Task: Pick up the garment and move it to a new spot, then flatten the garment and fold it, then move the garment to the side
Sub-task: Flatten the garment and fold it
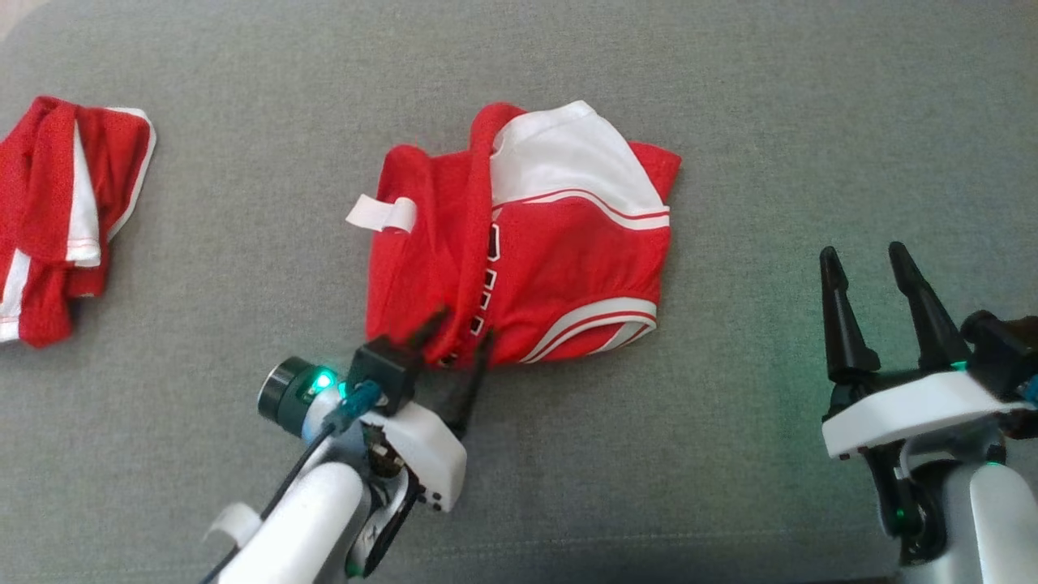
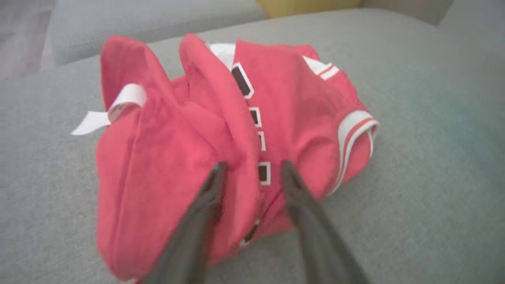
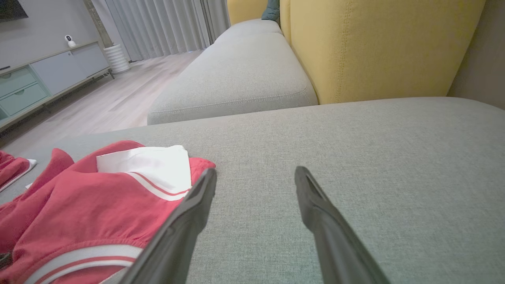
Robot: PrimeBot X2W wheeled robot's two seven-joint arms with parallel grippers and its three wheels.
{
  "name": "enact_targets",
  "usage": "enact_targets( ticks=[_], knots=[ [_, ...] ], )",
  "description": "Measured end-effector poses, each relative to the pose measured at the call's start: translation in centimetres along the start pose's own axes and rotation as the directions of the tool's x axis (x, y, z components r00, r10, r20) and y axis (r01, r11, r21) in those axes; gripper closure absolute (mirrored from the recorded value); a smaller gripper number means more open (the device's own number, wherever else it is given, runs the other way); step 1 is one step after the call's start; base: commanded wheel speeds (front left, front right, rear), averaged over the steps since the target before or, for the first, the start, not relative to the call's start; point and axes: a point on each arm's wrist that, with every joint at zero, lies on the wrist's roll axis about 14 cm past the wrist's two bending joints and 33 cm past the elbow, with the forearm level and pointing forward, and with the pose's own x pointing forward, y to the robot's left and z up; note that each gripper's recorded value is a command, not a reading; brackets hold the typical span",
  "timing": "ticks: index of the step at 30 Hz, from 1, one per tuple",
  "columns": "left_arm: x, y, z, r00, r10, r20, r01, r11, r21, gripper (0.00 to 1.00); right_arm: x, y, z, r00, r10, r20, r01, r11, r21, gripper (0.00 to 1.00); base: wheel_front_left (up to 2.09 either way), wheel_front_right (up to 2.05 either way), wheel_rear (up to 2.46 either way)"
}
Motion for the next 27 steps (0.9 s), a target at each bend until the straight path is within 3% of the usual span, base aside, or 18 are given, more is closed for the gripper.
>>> enact_targets(
  ticks=[5,11,18,27],
  knots=[
    [-0.6,0.8,2.9,0.985,0.058,0.164,-0.055,0.998,-0.023,0.0,-0.2,0.3,0.5,1.0,0.007,0.009,-0.006,1.0,-0.014,0.0,0.0,0.0,0.0],
    [-2.0,4.0,6.7,0.933,0.189,0.305,-0.171,0.982,-0.083,0.0,-0.5,0.9,1.7,0.999,0.022,0.035,-0.021,0.999,-0.03,0.0,0.0,0.0,0.0],
    [-5.1,9.2,6.8,0.878,0.364,0.311,-0.339,0.931,-0.133,0.0,-1.0,1.4,2.7,0.998,0.035,0.058,-0.033,0.999,-0.04,0.0,0.0,0.0,0.0],
    [-7.5,11.4,5.4,0.859,0.432,0.274,-0.409,0.902,-0.14,0.0,-2.1,1.4,2.4,0.998,0.031,0.046,-0.029,0.999,-0.042,0.0,0.0,0.0,0.0]
  ],
)
